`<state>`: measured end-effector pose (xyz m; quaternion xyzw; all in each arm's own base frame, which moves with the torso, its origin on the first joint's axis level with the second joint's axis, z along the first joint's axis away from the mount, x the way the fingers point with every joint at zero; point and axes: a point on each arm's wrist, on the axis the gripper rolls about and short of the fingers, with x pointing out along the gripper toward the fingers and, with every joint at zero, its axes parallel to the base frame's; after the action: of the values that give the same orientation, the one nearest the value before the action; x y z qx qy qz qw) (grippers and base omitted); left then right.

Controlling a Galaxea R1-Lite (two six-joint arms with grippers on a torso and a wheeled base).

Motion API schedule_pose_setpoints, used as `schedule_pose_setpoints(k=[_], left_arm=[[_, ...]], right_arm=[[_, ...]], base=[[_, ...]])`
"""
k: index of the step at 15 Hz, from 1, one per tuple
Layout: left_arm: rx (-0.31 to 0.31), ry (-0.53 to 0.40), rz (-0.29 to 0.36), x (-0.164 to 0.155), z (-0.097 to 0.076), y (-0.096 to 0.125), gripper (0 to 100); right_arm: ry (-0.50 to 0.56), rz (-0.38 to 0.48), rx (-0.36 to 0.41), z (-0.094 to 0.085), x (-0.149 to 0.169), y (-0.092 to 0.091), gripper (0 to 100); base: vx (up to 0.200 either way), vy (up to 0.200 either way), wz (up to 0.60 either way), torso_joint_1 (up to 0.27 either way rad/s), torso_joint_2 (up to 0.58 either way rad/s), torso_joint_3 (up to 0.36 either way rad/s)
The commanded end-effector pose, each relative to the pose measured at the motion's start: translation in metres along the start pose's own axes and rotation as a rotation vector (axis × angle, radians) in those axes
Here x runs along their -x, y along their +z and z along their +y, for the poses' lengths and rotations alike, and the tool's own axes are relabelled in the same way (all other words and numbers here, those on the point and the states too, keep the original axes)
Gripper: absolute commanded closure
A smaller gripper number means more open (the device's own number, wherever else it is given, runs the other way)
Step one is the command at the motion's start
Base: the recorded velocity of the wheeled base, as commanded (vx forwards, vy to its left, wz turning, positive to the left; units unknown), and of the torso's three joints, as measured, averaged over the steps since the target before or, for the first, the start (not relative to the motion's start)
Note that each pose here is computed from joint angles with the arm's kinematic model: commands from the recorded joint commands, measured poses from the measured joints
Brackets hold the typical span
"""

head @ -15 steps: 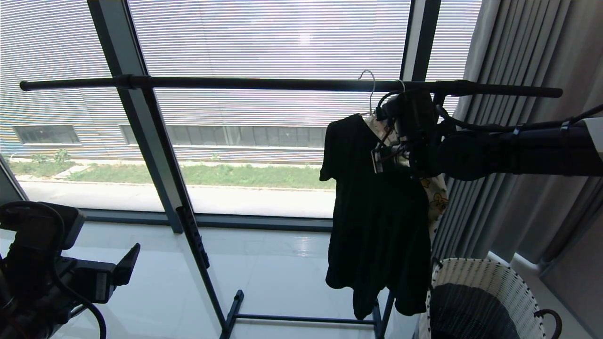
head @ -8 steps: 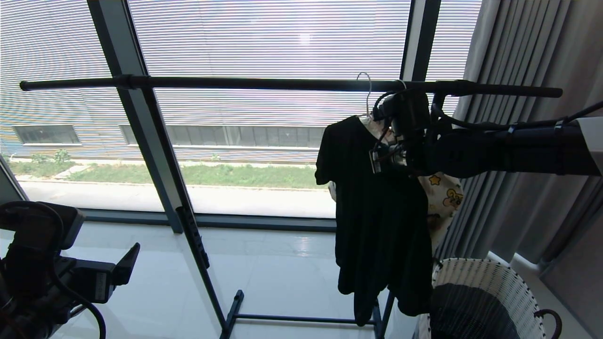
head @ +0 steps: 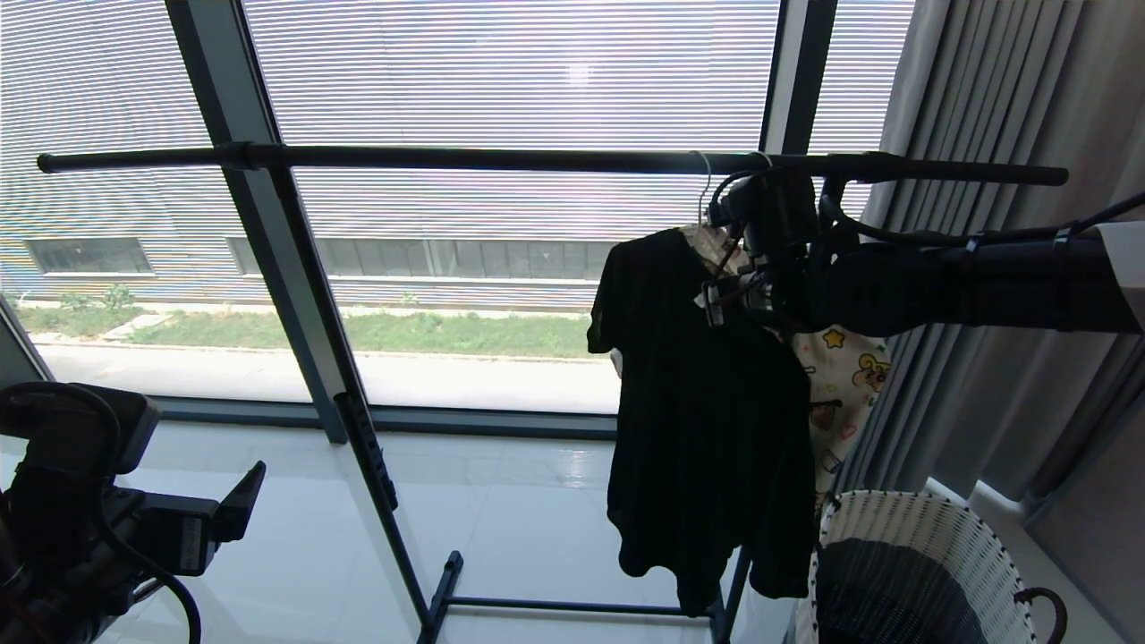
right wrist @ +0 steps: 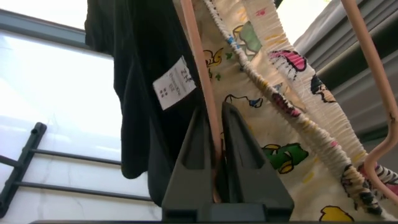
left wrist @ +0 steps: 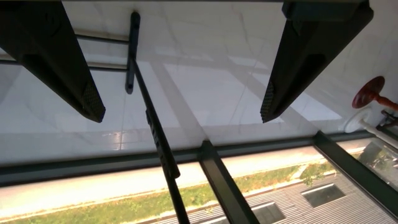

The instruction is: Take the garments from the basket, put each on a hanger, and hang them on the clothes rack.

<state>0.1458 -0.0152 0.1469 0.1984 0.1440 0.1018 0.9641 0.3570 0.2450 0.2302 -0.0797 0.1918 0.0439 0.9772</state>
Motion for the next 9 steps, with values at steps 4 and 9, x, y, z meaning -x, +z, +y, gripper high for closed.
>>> schedule_pose_setpoints(k=[4,9], left_arm=[[0.006,0.005,-0.004,0.0,0.001,0.001,0],[0.01,0.028,0.022,0.002,0.004,-0.007,0]], right_arm=[[-0.003,-0.051,-0.031,-0.014,0.023,0.018,0],[-0.029,-0.038,-0.079,-0.085,0.104,0.02,0]], base=[[0.0,0.0,0.0,0.0,0.0,0.0],[0.0,0.0,0.0,0.0,0.0,0.0]])
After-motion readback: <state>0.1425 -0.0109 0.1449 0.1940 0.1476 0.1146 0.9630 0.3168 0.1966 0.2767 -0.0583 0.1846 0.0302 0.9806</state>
